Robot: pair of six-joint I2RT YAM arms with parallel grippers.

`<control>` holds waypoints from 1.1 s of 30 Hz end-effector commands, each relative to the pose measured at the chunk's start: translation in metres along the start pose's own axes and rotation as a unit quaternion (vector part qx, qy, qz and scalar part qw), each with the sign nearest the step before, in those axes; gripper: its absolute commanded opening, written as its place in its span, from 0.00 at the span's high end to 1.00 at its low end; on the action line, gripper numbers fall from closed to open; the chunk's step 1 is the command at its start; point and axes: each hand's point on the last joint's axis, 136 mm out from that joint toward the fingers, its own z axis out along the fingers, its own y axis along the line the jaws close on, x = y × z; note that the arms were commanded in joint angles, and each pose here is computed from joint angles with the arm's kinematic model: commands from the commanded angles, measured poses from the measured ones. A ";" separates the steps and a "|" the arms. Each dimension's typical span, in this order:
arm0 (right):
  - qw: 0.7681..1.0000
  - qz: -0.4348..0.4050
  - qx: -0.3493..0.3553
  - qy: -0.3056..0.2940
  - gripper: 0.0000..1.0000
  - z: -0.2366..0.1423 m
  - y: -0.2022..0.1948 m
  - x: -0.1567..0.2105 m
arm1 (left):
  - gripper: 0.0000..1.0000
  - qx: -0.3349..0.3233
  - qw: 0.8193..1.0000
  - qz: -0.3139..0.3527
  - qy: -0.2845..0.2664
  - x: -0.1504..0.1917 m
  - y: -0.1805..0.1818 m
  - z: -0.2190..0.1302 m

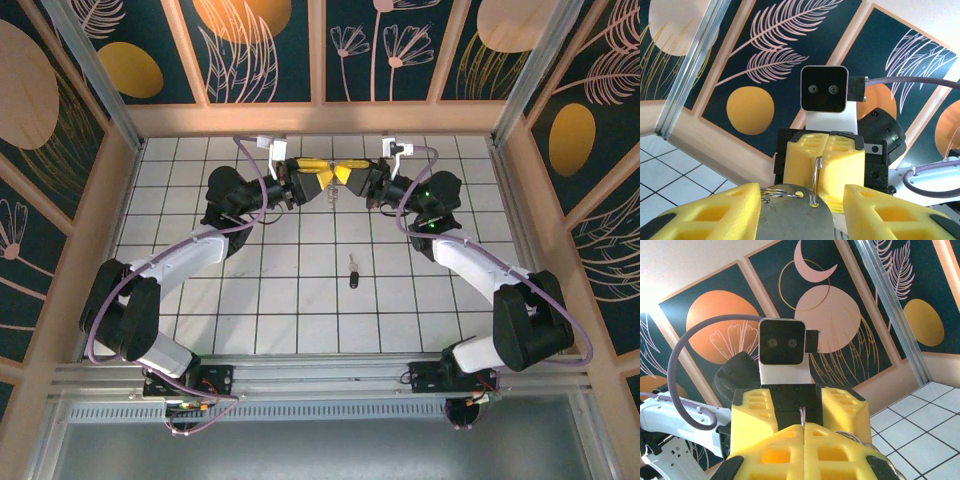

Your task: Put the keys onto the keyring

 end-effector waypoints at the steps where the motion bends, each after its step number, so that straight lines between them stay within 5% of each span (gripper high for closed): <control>1: 0.999 -0.030 -0.027 -0.013 1.00 0.006 0.017 -0.015 | 0.54 0.021 1.000 0.015 -0.011 -0.009 -0.011 0.004; 25: 1.000 -0.024 -0.014 0.001 1.00 0.006 0.008 -0.004 | 0.55 0.008 0.999 0.024 -0.035 -0.018 -0.009 0.003; 33: 1.000 -0.025 -0.013 0.001 1.00 0.006 0.008 -0.004 | 0.68 0.011 0.999 0.019 -0.028 -0.013 -0.007 0.004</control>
